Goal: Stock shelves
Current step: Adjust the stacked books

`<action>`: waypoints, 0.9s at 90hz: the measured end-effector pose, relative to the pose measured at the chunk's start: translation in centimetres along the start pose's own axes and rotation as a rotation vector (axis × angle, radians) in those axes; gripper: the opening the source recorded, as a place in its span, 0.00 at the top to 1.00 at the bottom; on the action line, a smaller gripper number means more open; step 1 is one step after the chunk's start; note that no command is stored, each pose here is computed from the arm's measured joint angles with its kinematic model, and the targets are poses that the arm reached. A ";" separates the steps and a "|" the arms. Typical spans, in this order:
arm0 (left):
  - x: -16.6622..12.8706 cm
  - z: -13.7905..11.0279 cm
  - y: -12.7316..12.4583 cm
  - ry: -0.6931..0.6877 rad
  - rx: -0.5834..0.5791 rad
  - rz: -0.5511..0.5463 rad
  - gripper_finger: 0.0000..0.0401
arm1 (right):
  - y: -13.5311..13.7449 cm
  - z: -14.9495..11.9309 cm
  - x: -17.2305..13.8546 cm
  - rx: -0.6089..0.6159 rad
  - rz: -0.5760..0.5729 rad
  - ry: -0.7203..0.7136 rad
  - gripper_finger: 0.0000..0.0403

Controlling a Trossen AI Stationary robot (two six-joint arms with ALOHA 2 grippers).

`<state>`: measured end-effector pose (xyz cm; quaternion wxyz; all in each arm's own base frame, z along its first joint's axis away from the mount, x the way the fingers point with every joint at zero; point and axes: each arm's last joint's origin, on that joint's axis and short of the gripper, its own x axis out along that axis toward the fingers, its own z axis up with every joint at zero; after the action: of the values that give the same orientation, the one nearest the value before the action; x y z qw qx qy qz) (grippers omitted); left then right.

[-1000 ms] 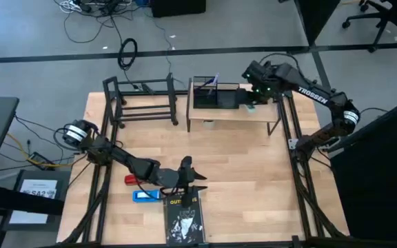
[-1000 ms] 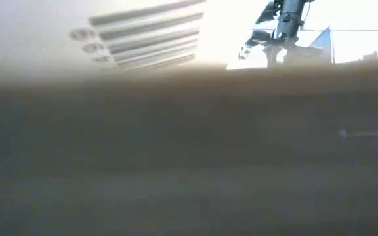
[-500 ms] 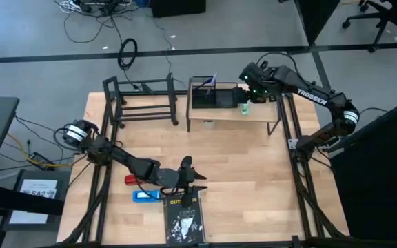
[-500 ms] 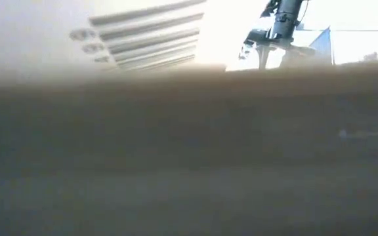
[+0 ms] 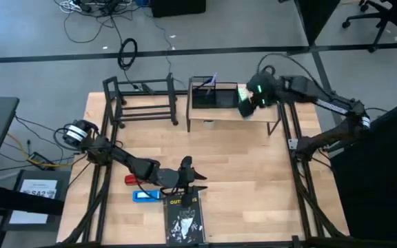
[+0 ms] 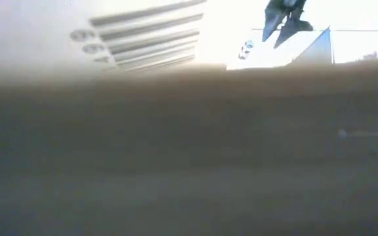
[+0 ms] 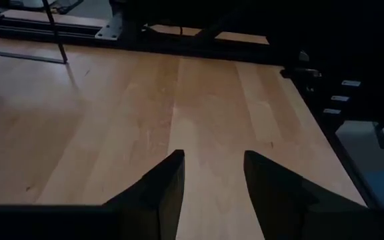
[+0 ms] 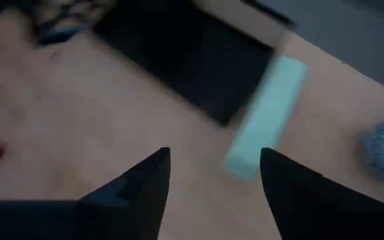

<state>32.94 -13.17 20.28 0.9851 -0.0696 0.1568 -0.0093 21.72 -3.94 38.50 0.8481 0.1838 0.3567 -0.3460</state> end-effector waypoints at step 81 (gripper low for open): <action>-8.3 7.0 -5.2 0.439 -0.027 0.026 0.86 | 21.7 -18.1 5.0 -0.351 0.486 -0.178 0.58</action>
<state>27.22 -17.08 30.21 0.9264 -0.0772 0.3685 -0.0092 31.16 18.91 23.99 0.9527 0.0832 0.2809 -0.0810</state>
